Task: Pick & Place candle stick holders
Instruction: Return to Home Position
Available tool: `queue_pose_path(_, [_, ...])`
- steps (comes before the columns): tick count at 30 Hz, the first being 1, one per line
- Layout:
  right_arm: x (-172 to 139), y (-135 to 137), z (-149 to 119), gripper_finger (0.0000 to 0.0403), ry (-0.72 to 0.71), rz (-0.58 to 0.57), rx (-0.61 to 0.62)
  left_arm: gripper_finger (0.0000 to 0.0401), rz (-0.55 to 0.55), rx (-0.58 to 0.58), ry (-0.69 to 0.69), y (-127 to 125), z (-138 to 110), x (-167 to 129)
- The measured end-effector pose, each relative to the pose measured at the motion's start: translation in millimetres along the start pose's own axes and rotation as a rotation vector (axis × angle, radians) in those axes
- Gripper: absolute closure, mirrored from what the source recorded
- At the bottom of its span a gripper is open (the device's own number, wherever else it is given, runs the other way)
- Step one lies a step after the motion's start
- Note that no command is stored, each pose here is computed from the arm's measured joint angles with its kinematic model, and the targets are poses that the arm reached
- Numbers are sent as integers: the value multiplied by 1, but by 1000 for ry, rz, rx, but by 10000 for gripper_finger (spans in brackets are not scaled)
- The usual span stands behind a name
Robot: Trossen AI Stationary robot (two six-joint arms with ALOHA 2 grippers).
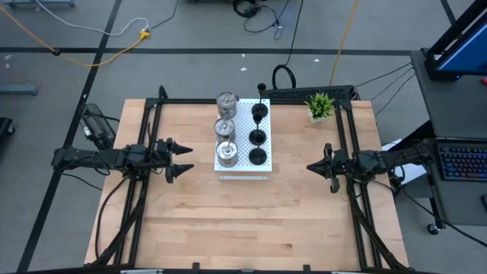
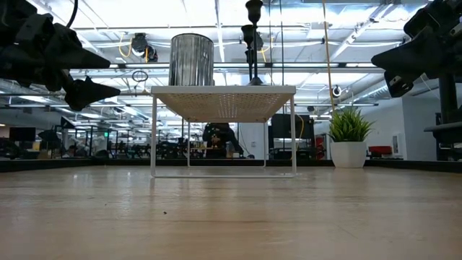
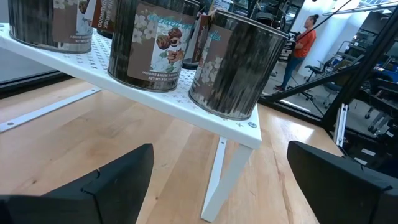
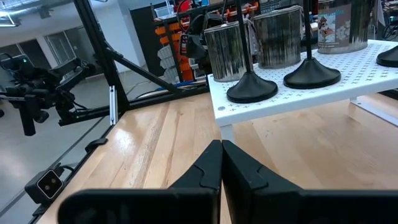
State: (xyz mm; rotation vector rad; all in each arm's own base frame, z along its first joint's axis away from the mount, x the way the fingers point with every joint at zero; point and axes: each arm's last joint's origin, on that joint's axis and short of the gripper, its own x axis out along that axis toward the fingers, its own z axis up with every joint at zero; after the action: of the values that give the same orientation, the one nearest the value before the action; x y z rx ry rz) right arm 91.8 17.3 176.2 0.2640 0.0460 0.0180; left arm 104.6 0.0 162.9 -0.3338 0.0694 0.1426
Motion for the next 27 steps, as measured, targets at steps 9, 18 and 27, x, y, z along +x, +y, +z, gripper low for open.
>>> queue_pose_path(9, [0,0,0,403,0,0,0,15,0,0,-1,0,0,0])
queue_pose_path(18, [0,0,0,403,-1,1,0,21,0,1,-1,0,0,0])
queue_pose_path(27, [0,0,0,403,-1,1,1,27,-1,1,-1,0,0,0])
